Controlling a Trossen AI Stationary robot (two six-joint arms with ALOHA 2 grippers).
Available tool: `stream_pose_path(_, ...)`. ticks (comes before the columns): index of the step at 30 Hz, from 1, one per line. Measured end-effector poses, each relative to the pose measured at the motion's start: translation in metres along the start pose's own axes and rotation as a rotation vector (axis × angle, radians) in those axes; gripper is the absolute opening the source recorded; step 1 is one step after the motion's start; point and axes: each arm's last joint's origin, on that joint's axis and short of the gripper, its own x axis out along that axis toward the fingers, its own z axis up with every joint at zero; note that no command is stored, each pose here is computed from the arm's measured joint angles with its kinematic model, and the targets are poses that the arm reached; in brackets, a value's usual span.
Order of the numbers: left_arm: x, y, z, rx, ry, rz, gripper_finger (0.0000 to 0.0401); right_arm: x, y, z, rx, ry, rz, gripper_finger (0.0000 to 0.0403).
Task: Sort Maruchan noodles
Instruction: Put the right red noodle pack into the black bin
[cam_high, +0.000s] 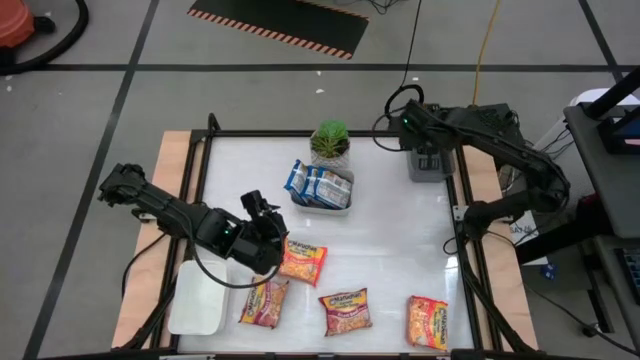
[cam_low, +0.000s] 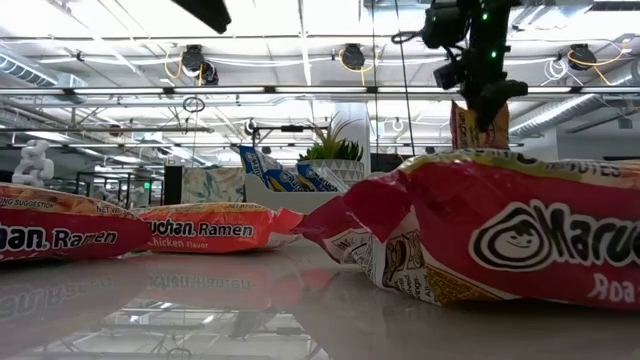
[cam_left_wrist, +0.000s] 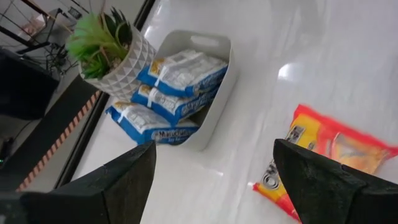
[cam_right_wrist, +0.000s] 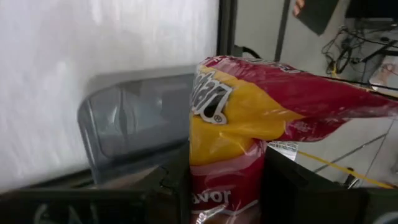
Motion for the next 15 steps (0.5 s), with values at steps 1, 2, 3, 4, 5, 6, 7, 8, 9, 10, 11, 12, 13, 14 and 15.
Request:
stream_pose_path(1, 0.003, -0.001, -0.003, 0.01, 0.009, 0.005, 0.0328, 0.004, -0.002, 0.0, -0.011, 0.012, 0.008, 0.0118)
stream_pose_path(2, 0.005, -0.002, -0.006, 0.02, 0.02, 0.011, 0.0328, 0.007, -0.004, -0.001, -0.017, 0.023, 0.017, 0.0118)
stream_pose_path(3, 0.008, -0.003, -0.01, 0.031, 0.031, 0.015, 0.0328, 0.011, -0.006, -0.002, -0.023, 0.028, 0.032, 0.0118)
stream_pose_path(4, 0.011, -0.003, -0.013, 0.039, 0.044, 0.015, 0.0328, 0.014, -0.008, -0.003, -0.029, 0.025, 0.055, 0.0118)
stream_pose_path(5, 0.013, -0.004, -0.015, 0.047, 0.059, 0.013, 0.0328, 0.017, -0.009, -0.004, -0.038, 0.017, 0.081, 0.0118)
stream_pose_path(6, 0.015, -0.004, -0.018, 0.051, 0.073, 0.01, 0.0328, 0.02, -0.011, -0.005, -0.046, 0.011, 0.111, 0.0118)
stream_pose_path(7, 0.016, -0.004, -0.019, 0.053, 0.082, 0.003, 0.0328, 0.023, -0.012, -0.007, -0.052, 0.008, 0.136, 0.0118)
stream_pose_path(8, 0.017, -0.005, -0.02, 0.054, 0.087, -0.001, 0.0328, 0.027, -0.014, -0.009, -0.054, 0.007, 0.153, 0.0118)
stream_pose_path(9, 0.017, -0.005, -0.02, 0.053, 0.088, 0.0, 0.0328, 0.029, -0.016, -0.01, -0.057, 0.012, 0.159, 0.0118)
stream_pose_path(10, 0.017, -0.005, -0.02, 0.052, 0.087, -0.001, 0.0328, 0.032, -0.018, -0.011, -0.06, 0.019, 0.163, 0.0118)
stream_pose_path(11, 0.017, -0.005, -0.02, 0.051, 0.085, -0.003, 0.0328, 0.035, -0.02, -0.013, -0.061, 0.028, 0.168, 0.0118)
stream_pose_path(12, 0.015, -0.005, -0.02, 0.051, 0.083, -0.006, 0.0328, 0.039, -0.022, -0.015, -0.054, 0.039, 0.176, 0.0118)
stream_pose_path(13, 0.014, -0.005, -0.02, 0.051, 0.08, -0.009, 0.0328, 0.042, -0.024, -0.017, -0.046, 0.051, 0.185, 0.0118)
stream_pose_path(14, 0.014, -0.005, -0.02, 0.05, 0.078, -0.01, 0.0328, 0.045, -0.025, -0.018, -0.036, 0.062, 0.194, 0.0118)
stream_pose_path(15, 0.014, -0.005, -0.02, 0.05, 0.078, -0.01, 0.0328, 0.047, -0.026, -0.019, -0.017, 0.075, 0.204, 0.0118)
